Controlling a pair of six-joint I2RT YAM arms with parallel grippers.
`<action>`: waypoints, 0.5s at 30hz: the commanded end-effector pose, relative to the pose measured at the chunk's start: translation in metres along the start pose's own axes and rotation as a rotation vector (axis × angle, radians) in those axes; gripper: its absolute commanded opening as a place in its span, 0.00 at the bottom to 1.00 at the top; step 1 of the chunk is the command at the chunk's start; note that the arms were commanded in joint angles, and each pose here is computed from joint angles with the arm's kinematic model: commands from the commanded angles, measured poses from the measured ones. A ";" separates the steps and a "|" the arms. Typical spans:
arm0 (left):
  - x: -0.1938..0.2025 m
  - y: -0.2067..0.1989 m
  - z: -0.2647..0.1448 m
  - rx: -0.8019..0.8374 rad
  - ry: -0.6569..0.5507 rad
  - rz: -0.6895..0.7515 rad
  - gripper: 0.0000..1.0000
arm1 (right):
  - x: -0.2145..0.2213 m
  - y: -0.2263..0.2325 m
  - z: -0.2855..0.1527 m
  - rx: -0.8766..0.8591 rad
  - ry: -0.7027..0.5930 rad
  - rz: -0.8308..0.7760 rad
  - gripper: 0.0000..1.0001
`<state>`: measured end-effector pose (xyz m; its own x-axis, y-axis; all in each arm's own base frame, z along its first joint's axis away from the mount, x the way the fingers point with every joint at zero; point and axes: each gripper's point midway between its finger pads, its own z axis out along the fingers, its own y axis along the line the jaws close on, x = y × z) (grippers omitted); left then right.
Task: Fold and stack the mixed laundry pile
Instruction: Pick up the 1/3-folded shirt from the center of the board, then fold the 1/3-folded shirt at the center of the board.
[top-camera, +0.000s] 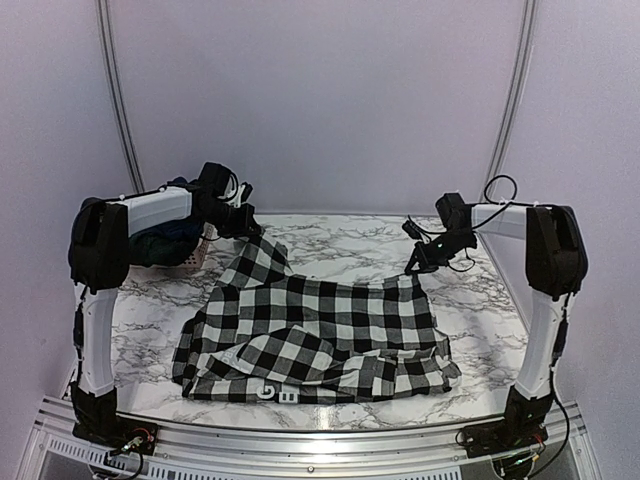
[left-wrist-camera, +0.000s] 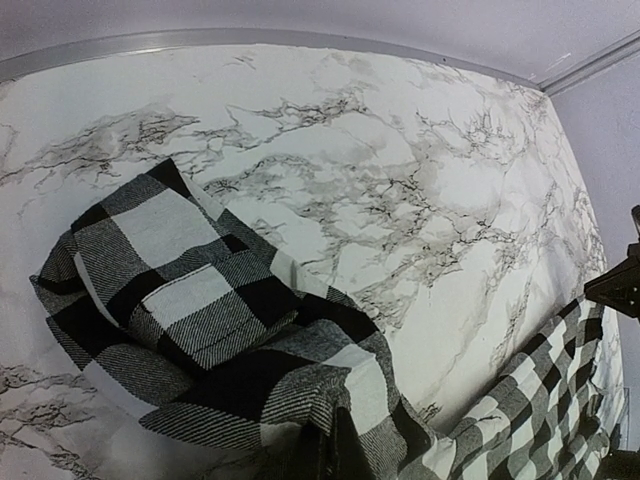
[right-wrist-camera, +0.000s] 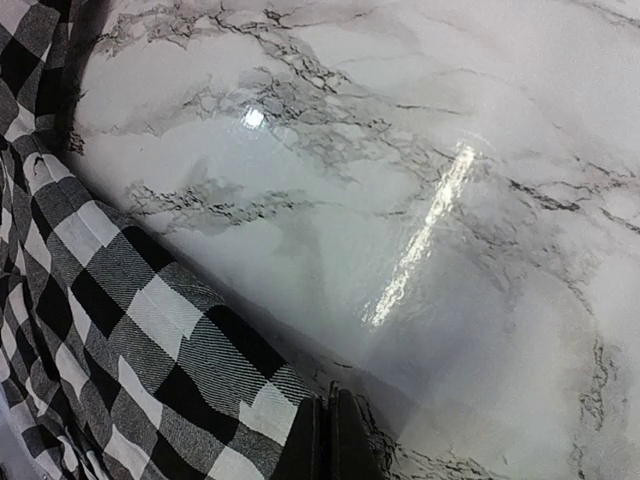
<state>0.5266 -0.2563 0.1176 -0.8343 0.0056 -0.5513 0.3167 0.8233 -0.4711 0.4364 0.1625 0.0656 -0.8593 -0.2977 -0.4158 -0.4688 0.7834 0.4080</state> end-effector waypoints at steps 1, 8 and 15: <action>-0.015 -0.016 -0.018 0.032 -0.050 0.049 0.00 | -0.019 0.011 -0.033 0.053 -0.077 -0.050 0.00; -0.015 -0.038 -0.059 -0.010 -0.108 0.170 0.00 | -0.020 0.039 -0.060 -0.004 -0.164 -0.045 0.00; 0.042 -0.063 -0.093 -0.033 -0.075 0.284 0.00 | 0.011 0.058 -0.053 -0.038 -0.132 -0.040 0.00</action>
<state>0.4637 -0.2521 0.1749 -0.7376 0.1193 -0.6646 0.4474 0.8236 -0.3487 0.4020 0.1662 0.1275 -0.8085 -0.2553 -0.5302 -0.5030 0.7674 0.3975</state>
